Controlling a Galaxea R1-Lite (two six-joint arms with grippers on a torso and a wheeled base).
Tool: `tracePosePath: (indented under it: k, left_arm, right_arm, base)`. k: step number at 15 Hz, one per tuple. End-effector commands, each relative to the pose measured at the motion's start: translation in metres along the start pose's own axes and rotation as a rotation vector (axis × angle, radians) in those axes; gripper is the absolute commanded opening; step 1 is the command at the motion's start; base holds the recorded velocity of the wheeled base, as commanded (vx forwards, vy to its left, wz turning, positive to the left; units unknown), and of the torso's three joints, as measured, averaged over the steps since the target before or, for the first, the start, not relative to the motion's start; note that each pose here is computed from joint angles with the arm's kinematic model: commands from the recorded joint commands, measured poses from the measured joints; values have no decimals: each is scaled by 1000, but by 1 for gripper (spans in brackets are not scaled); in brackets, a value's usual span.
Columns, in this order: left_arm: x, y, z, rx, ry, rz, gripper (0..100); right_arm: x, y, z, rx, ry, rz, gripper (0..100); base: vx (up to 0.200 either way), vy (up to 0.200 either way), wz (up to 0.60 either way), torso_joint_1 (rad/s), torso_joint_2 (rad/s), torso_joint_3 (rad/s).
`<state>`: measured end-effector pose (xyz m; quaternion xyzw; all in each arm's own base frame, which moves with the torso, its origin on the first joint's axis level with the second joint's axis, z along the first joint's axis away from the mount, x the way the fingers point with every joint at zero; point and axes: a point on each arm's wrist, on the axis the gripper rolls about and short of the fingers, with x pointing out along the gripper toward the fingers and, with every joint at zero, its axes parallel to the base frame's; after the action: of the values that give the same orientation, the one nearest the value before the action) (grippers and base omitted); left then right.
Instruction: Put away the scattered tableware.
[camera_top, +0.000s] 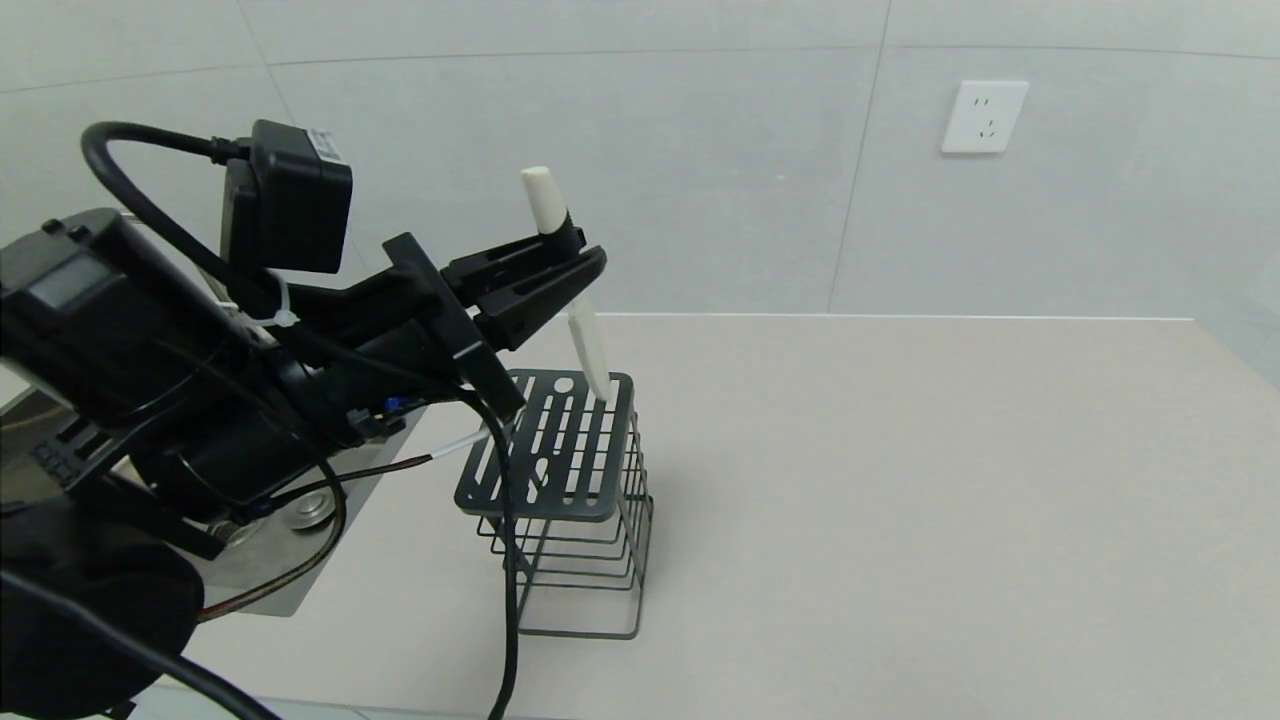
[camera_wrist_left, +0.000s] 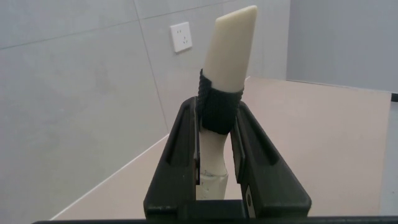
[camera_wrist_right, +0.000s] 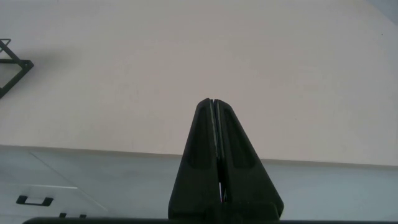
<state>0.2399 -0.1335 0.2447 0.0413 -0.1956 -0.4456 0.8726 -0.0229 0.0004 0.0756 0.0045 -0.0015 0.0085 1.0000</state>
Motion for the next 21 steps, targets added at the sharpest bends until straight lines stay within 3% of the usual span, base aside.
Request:
tracePosePath:
  k: [1,13,18,21]
  left_arm:
    - [0,0,-1,-2,4,-1,0]
    - [-4,-4,-11,-21,39,-8,0]
    - [-7,-6,-25,-45,86,-10,0]
    - [-5,-5,-29,-45,84,-9,0]
  right_arm:
    - [0,0,0,-1,1,0,0]
    - [0,0,0,0,1,0,0]
    - [0,0,0,0,1,0,0]
    - [0,0,0,0,1,0,0]
  base:
    - [0,0,0,0,0,0]
    - [0,0,0,0,0,0]
    - [0,0,0,0,0,0]
    - [0,0,0,0,0,0]
